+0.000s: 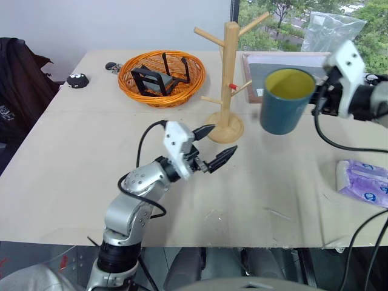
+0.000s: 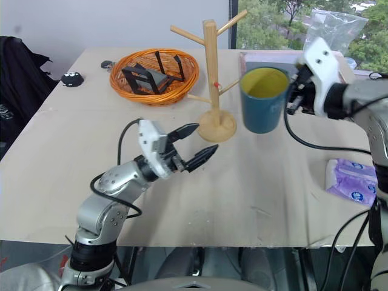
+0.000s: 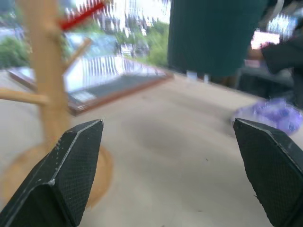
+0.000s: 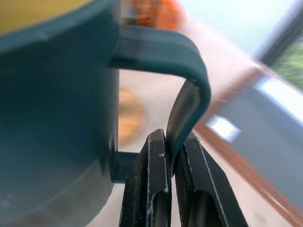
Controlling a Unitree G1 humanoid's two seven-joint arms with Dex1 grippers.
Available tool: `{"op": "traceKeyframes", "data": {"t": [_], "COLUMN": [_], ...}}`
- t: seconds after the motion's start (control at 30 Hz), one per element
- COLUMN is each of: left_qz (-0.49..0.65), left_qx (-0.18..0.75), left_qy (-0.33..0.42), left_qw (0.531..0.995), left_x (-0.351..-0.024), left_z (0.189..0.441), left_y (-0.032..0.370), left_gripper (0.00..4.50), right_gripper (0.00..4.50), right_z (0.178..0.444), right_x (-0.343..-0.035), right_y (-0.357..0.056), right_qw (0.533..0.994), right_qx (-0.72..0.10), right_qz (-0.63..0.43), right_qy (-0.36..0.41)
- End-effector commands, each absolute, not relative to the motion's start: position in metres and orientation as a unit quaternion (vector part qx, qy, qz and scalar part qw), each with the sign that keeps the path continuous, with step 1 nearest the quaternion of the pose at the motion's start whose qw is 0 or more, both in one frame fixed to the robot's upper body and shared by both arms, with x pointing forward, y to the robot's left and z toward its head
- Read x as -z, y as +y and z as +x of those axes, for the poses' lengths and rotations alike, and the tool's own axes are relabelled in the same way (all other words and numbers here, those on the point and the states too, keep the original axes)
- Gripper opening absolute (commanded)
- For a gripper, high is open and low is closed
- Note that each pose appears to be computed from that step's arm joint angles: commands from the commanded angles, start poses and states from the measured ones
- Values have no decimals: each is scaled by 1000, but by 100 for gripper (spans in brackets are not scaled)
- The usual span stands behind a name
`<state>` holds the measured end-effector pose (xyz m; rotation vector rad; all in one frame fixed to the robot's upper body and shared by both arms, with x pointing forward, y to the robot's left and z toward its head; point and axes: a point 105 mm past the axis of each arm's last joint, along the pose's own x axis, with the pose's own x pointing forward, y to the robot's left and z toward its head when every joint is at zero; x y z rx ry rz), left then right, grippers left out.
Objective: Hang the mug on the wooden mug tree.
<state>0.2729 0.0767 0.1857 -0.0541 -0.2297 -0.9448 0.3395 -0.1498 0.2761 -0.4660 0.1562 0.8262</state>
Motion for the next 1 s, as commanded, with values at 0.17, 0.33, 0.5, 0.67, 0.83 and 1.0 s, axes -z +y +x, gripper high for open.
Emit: {"op": "traceKeyframes", "data": {"t": [0.17,0.33,0.5,0.67,0.83,1.0], "left_qz": [-19,-6,-3,-2,-1,-1], "left_qx": [439,423,417,413,410,410], "left_qy": [-163,-162,-164,-165,-165,-166], "left_qw": [883,892,894,896,897,897], "left_x": [-188,-180,-176,-175,-174,-174], "left_z": [248,245,248,249,251,253], "left_y": [122,138,140,140,140,140], "left_gripper": [450,450,450,450,450,450], "right_gripper": [8,8,8,8,8,8], "right_z": [334,338,349,352,354,356], "right_x": [-277,-282,-288,-298,-296,-295], "right_y": [-95,-81,-76,-63,-53,-47], "right_qw": [863,868,881,886,889,891], "right_qx": [-427,-406,-378,-379,-376,-371], "right_qz": [-235,-242,-238,-223,-220,-216], "right_qy": [135,155,159,148,146,147]}}
